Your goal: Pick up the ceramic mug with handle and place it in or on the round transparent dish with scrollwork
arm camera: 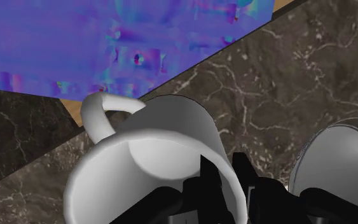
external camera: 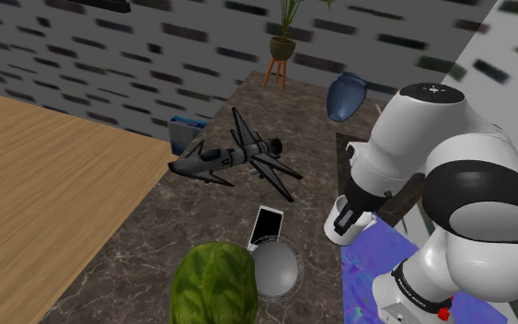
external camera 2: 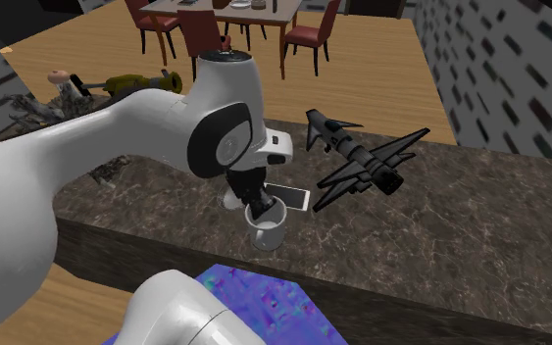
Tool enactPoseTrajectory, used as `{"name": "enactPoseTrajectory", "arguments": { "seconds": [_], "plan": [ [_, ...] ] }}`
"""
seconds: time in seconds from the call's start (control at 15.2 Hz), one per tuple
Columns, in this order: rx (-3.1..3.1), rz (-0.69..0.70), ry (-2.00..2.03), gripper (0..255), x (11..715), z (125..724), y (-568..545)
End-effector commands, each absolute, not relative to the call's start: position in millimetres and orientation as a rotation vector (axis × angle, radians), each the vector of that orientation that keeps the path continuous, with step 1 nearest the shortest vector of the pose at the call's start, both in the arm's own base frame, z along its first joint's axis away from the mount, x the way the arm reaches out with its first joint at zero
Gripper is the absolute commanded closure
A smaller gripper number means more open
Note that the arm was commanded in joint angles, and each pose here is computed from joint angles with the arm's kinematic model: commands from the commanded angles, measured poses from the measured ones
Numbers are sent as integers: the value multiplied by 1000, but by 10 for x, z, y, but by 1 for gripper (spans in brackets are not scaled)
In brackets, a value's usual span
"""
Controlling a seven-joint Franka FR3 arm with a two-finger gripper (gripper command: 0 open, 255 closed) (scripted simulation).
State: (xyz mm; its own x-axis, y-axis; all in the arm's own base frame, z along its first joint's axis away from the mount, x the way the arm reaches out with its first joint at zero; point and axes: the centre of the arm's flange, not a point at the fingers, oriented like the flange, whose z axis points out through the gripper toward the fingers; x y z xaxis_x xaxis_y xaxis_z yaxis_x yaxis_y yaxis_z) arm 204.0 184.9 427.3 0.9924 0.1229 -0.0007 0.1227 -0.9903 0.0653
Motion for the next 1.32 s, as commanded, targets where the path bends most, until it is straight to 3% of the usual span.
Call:
{"name": "enactPoseTrajectory", "arguments": {
  "seconds": [0.0, 0.4, 1.25],
  "plan": [
    [3070, 5, 189, 255, 2033, 4381, 1843],
    [3070, 5, 189, 255, 2033, 4698, 1843],
    [3070, 5, 189, 255, 2434, 4934, 3483]
  ]
}}
